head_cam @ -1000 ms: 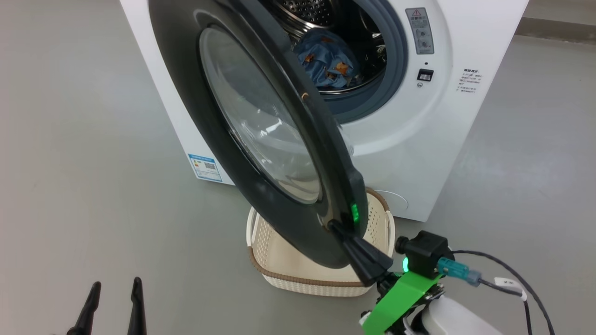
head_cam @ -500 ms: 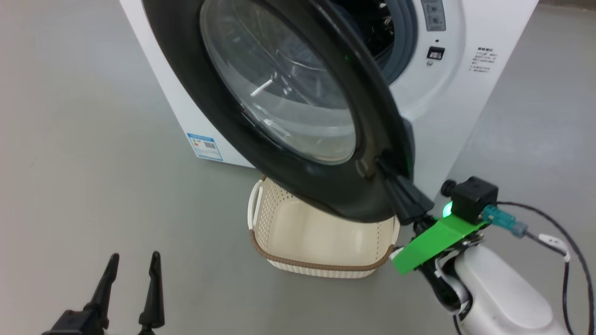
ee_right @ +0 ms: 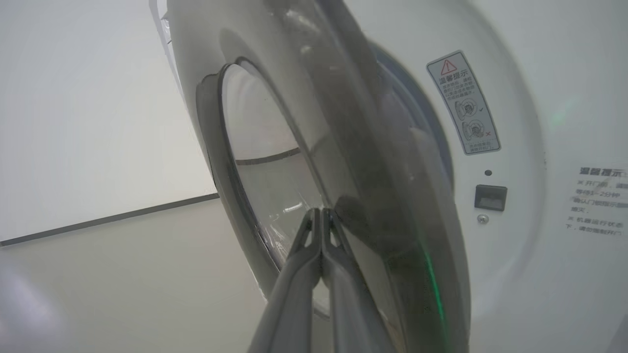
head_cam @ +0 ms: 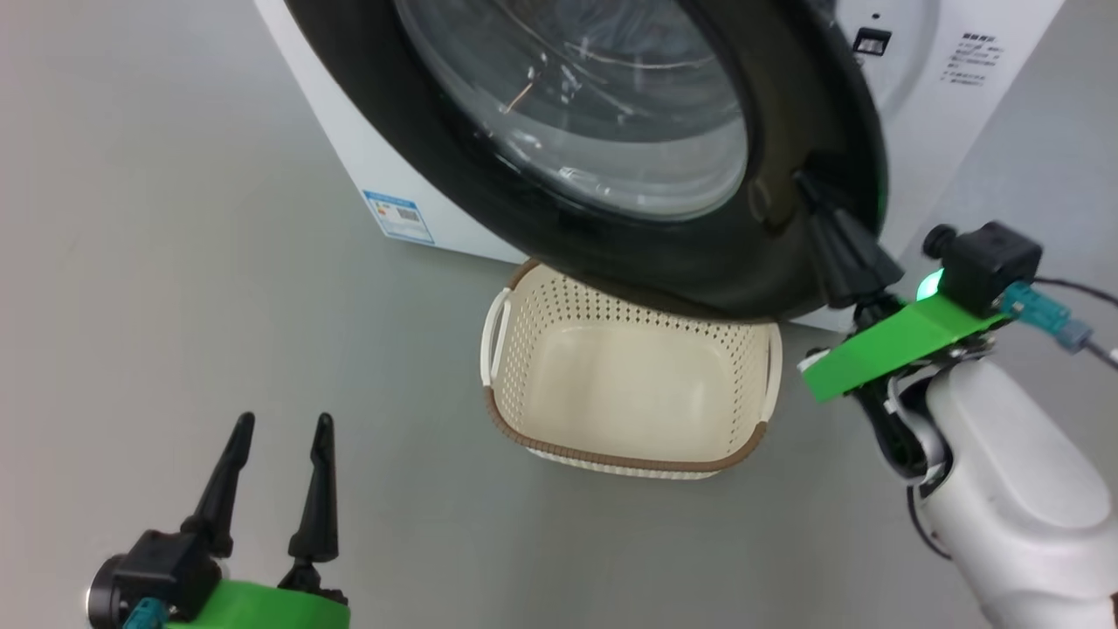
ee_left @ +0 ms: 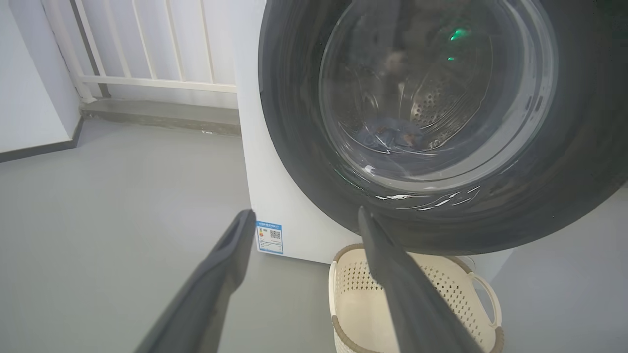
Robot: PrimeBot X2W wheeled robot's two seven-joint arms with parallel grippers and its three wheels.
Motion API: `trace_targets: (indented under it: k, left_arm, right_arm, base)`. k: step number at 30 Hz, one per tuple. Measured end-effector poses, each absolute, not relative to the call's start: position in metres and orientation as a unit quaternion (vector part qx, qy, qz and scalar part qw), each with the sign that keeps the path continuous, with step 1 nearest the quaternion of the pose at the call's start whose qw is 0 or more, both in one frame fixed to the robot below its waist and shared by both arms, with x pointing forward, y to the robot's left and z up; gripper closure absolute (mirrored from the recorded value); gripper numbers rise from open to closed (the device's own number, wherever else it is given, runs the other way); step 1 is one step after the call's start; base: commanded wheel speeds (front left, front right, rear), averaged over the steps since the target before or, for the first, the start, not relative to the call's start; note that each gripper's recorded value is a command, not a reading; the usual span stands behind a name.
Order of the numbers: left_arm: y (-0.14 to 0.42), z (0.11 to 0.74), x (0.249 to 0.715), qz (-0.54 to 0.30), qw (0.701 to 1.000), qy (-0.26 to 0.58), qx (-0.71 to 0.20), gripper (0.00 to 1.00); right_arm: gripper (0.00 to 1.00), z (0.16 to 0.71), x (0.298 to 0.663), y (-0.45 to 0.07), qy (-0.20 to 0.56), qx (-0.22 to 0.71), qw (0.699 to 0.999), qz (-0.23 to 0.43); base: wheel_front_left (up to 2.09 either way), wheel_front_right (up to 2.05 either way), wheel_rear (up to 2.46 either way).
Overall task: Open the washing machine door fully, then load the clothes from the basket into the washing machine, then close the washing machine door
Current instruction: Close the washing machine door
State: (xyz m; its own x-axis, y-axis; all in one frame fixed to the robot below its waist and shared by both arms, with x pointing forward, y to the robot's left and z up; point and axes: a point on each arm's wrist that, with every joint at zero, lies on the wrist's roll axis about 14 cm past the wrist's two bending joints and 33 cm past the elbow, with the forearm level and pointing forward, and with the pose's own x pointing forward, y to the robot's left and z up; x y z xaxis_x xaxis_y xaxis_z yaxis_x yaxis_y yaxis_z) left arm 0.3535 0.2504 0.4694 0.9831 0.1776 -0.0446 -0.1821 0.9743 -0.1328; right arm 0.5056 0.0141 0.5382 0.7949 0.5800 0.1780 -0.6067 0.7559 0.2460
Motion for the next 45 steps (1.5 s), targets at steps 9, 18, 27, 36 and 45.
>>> trace_targets:
  k: [9,18,27,36,45]
  left_arm:
    - [0.246,0.466,0.366,0.084,0.994,0.021,-0.073,0.00]
    - [0.247,0.460,0.377,0.084,0.993,0.028,-0.077,0.00]
    - [0.249,0.456,0.389,0.084,0.994,0.034,-0.069,0.00]
    - [0.249,0.456,0.393,0.081,0.994,0.034,-0.065,0.00]
    - [0.247,0.458,0.393,0.078,0.994,0.031,-0.067,0.00]
  right_arm:
    - [1.00,0.539,0.550,-0.002,-0.060,0.146,0.945,0.288]
    - [1.00,0.539,0.591,-0.008,-0.075,0.156,0.948,0.268]
    - [1.00,0.532,0.616,-0.003,-0.084,0.166,0.947,0.260]
    - [1.00,0.529,0.624,0.001,-0.084,0.181,0.947,0.254]
    - [1.00,0.539,0.617,0.001,-0.087,0.170,0.948,0.256]
  base:
    - [0.00,0.00,0.00]
    - [0.00,0.00,0.00]
    - [0.00,0.00,0.00]
    - [0.00,0.00,0.00]
    - [0.00,0.00,0.00]
